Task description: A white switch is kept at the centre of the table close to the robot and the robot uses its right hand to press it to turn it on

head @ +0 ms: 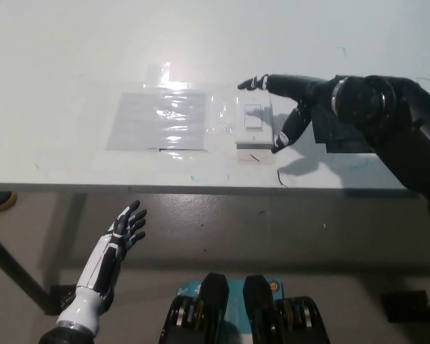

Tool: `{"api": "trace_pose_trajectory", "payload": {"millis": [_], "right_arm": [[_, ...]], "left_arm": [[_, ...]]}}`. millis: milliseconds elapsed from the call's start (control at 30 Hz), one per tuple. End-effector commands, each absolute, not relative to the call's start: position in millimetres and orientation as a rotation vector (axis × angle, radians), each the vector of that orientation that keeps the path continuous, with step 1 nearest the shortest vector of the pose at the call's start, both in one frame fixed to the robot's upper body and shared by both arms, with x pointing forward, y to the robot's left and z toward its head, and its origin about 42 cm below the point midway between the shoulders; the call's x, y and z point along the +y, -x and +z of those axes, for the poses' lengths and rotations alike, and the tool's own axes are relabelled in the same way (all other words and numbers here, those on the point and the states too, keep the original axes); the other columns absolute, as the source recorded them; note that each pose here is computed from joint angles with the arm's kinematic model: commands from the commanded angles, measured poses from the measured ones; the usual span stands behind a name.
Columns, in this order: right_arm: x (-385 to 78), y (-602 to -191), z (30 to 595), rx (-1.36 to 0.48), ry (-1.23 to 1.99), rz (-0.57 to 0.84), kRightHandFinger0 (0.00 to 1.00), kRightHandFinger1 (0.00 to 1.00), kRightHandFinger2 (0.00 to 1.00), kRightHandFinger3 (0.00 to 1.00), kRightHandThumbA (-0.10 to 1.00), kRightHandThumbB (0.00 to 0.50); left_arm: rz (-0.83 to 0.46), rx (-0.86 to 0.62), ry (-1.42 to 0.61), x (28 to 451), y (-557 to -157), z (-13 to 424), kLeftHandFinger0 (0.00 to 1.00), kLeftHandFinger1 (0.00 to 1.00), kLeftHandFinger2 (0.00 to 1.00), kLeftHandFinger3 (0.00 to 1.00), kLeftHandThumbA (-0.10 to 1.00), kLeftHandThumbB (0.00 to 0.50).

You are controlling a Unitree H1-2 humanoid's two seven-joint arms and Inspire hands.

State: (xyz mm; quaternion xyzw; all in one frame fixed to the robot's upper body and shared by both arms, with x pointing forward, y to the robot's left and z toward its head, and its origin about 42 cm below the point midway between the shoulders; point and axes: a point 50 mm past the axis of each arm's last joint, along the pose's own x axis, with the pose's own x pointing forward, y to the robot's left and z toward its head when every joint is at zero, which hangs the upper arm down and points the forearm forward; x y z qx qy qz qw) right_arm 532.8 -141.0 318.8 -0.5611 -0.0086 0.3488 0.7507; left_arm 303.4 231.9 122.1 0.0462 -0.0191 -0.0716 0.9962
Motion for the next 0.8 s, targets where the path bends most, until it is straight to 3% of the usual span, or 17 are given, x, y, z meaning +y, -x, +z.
{"api": "trace_pose_trajectory", "payload": {"millis": [0, 400, 567, 767], "right_arm": [[-133.1, -534.8, 335.1, -0.066, 1.294, 0.767, 1.0, 1.0, 1.0, 1.0, 1.0, 0.319], [-122.2, -532.4, 309.2, -0.021, 1.306, 0.796, 1.0, 1.0, 1.0, 1.0, 1.0, 0.324], [-117.6, -532.7, 295.4, 0.007, 1.331, 0.816, 1.0, 1.0, 1.0, 1.0, 1.0, 0.35], [-117.7, -532.0, 272.9, 0.045, 1.339, 0.83, 1.0, 1.0, 1.0, 1.0, 1.0, 0.331]], "left_arm": [[-0.167, -0.095, -0.102, 230.8, -306.4, 136.1, 1.0, 1.0, 1.0, 1.0, 1.0, 0.005], [-0.165, -0.093, -0.103, 231.1, -306.1, 136.9, 1.0, 1.0, 1.0, 1.0, 1.0, 0.012], [-0.166, -0.098, -0.104, 231.2, -307.5, 138.1, 1.0, 1.0, 1.0, 1.0, 1.0, 0.01], [-0.156, -0.096, -0.099, 231.1, -307.7, 138.1, 1.0, 1.0, 1.0, 1.0, 1.0, 0.0]]}}
